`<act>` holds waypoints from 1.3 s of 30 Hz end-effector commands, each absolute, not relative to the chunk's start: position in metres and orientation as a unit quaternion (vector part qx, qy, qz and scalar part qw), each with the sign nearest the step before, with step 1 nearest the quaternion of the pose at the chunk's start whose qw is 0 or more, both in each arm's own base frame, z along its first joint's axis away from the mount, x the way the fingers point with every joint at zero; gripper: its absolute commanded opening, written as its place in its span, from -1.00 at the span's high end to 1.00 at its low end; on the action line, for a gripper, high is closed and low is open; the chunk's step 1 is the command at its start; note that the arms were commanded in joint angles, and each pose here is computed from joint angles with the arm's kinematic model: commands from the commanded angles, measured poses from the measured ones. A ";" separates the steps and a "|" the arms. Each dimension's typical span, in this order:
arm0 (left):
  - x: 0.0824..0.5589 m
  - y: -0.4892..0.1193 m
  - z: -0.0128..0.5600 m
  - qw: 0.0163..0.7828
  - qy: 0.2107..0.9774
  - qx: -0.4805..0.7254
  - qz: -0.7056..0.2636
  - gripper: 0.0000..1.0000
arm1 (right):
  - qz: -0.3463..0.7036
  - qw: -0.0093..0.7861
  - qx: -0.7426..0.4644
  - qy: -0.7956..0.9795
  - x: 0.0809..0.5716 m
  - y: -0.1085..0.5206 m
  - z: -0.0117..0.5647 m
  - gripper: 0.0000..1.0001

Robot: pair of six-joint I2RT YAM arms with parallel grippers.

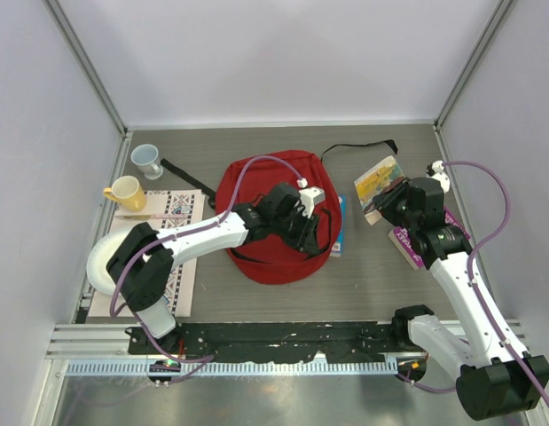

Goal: Pack the student bag
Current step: Place the book in the student bag.

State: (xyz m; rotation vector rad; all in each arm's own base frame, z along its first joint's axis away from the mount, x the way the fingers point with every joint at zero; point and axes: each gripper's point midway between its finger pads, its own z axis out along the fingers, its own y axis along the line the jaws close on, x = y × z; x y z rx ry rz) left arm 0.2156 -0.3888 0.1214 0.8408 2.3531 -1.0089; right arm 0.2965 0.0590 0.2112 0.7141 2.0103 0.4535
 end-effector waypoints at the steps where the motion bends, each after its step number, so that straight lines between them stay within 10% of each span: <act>1: 0.219 -0.396 0.128 0.230 0.840 0.311 -0.379 0.25 | 0.221 0.528 0.283 0.769 0.315 0.060 0.256 0.99; 9: 0.211 -0.391 0.119 0.207 0.844 0.324 -0.375 0.04 | 0.223 0.529 0.282 0.769 0.315 0.060 0.257 0.98; 21: 0.222 -0.389 0.125 0.227 0.849 0.315 -0.359 1.00 | 0.227 0.526 0.279 0.770 0.315 0.062 0.255 0.99; 39: 0.348 -0.339 0.292 0.465 0.822 0.177 -0.279 1.00 | 0.241 0.619 0.196 0.721 0.272 0.058 0.361 0.99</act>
